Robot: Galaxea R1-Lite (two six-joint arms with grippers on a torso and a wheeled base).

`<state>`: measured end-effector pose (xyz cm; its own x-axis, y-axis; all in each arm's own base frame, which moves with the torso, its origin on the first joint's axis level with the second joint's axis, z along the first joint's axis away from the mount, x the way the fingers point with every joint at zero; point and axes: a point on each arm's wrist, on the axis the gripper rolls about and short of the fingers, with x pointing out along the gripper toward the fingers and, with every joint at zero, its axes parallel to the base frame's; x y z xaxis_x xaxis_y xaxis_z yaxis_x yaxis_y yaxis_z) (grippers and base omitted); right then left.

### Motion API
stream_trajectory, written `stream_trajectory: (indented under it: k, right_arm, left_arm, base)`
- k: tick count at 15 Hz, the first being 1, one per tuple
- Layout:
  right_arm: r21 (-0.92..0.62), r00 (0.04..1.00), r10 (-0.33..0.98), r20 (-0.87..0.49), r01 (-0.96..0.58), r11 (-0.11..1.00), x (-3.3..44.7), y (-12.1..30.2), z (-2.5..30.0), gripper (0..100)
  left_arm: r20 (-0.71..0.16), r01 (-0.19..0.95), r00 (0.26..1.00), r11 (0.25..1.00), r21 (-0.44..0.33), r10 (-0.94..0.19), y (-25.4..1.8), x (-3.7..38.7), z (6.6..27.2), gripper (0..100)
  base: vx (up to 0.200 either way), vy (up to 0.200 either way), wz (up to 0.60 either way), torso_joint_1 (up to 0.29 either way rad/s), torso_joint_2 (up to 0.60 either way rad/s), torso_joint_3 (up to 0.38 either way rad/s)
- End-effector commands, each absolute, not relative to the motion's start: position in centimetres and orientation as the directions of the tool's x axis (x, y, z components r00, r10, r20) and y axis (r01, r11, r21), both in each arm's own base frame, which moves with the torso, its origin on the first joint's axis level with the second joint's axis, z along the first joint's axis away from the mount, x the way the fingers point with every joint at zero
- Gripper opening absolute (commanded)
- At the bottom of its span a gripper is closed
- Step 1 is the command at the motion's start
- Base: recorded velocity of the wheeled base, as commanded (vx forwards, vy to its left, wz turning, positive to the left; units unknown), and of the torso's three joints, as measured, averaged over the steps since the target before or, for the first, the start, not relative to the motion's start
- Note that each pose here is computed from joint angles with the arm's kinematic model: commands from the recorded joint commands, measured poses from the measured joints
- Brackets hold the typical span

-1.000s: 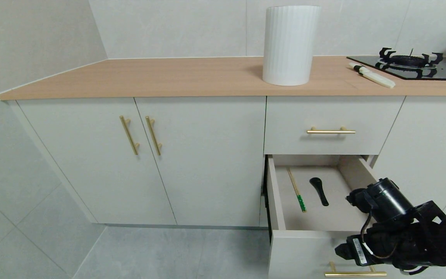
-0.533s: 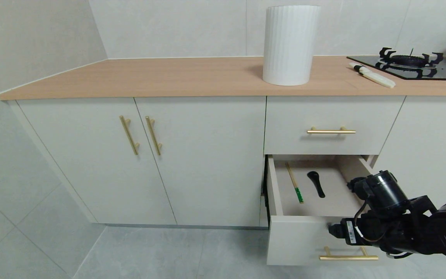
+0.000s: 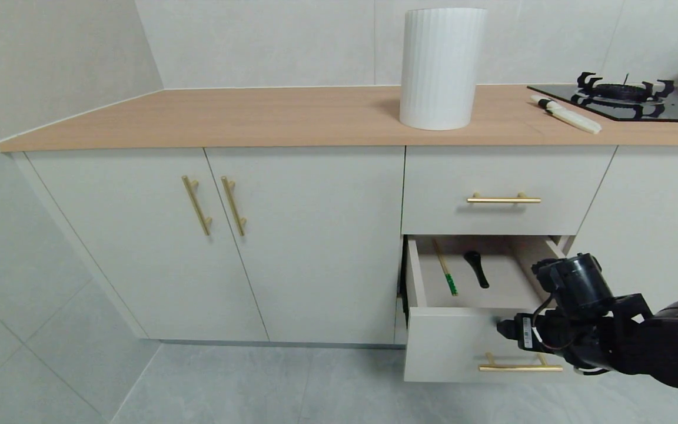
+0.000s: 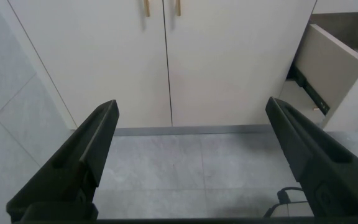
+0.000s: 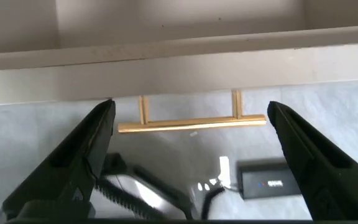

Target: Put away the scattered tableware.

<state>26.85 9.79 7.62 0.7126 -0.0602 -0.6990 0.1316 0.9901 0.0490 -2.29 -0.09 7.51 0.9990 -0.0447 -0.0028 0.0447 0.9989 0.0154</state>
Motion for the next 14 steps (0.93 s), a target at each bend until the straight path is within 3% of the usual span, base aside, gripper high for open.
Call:
stream_trajectory:
  k: [1, 7, 14]
  right_arm:
    - [0.041, 0.701, -0.079, -0.709, 0.153, 0.987, 27.5, 9.3, 6.7, 100]
    - [0.064, 0.737, -0.100, -0.669, 0.191, 0.980, 29.2, 8.5, 5.7, 100]
    - [0.078, 0.826, -0.076, -0.559, 0.143, 0.987, 35.2, 9.9, 4.7, 100]
  left_arm:
    - [-0.003, 0.045, 0.999, 0.999, 0.015, -0.044, -0.1, -2.3, 7.5, 100]
    - [-0.003, 0.045, 0.999, 0.999, 0.015, -0.044, -0.1, -2.3, 7.5, 100]
    - [-0.003, 0.045, 0.999, 0.999, 0.015, -0.044, -0.1, -2.3, 7.5, 100]
  base:
    - [0.000, 0.000, 0.00, 0.000, 0.00, 0.000]
    - [0.000, 0.000, 0.00, 0.000, 0.00, 0.000]
    - [0.000, 0.000, 0.00, 0.000, 0.00, 0.000]
